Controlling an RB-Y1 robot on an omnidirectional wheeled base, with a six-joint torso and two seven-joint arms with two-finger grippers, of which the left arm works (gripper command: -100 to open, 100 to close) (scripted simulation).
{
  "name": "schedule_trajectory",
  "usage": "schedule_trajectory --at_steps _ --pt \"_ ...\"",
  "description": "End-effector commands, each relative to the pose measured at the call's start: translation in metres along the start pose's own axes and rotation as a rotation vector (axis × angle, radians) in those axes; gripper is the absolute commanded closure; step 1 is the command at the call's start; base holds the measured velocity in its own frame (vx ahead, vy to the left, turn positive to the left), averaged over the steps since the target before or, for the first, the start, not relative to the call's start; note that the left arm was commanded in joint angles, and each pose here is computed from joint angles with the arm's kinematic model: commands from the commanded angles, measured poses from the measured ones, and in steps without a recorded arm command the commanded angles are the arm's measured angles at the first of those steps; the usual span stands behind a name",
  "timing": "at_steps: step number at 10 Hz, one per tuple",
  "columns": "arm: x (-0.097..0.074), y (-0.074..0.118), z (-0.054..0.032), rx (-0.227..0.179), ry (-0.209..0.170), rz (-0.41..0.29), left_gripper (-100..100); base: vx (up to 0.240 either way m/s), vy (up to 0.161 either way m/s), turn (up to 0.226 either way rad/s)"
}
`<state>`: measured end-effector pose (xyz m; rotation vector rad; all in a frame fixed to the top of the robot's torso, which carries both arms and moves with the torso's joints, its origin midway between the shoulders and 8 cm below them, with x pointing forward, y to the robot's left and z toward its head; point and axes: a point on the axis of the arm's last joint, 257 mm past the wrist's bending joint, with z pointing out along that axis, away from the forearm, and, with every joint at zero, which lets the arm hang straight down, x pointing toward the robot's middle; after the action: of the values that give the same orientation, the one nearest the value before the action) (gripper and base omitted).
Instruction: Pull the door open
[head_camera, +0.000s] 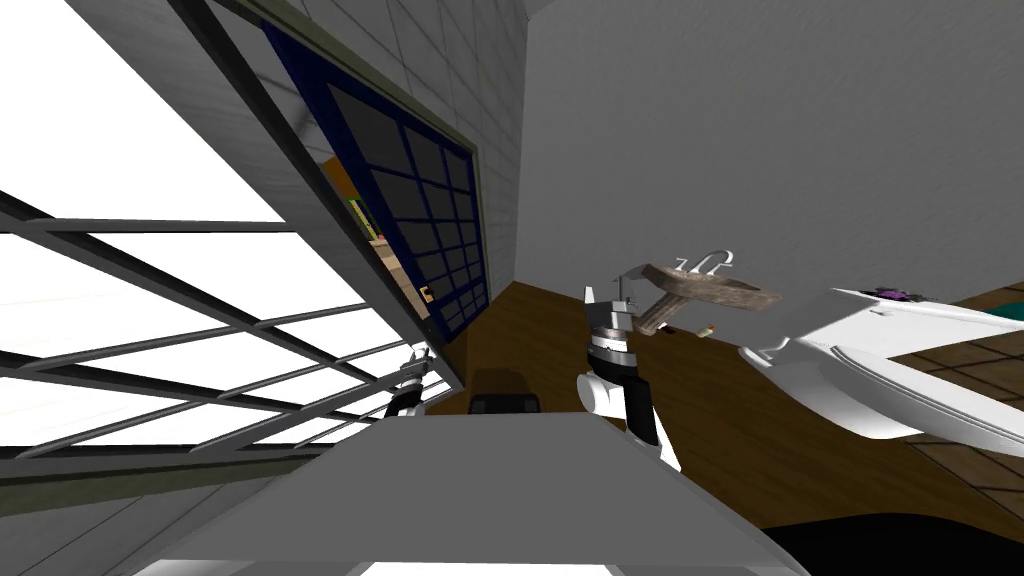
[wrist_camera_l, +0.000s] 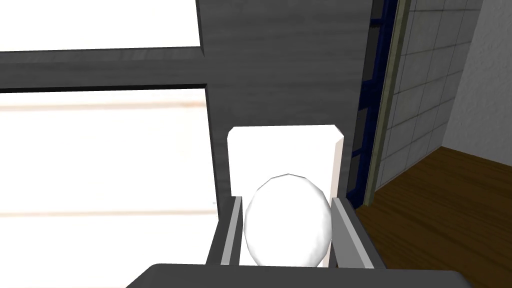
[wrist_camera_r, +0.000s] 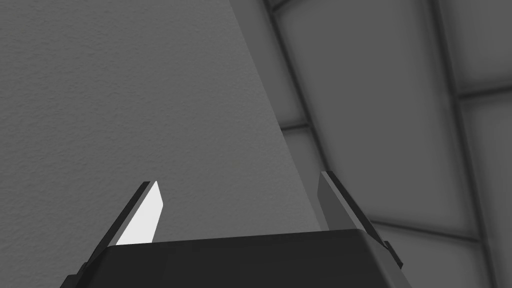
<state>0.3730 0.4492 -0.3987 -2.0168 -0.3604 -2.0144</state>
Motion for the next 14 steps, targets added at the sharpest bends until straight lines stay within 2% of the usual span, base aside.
schedule_trajectory --at_steps 1,3,4,14 --pt "0.001 0.009 -0.0021 -0.034 0.001 -0.008 100 -0.235 0.025 -0.055" --pt "0.001 0.017 -0.0040 -0.065 -0.001 -0.012 100 -0.214 0.009 -0.054" --pt "-0.001 0.015 -0.0038 -0.056 -0.007 -0.009 100 -0.093 -0.016 -0.014" --pt "0.001 0.027 -0.0285 -0.193 0.000 -0.013 100 -0.186 0.012 -0.076"
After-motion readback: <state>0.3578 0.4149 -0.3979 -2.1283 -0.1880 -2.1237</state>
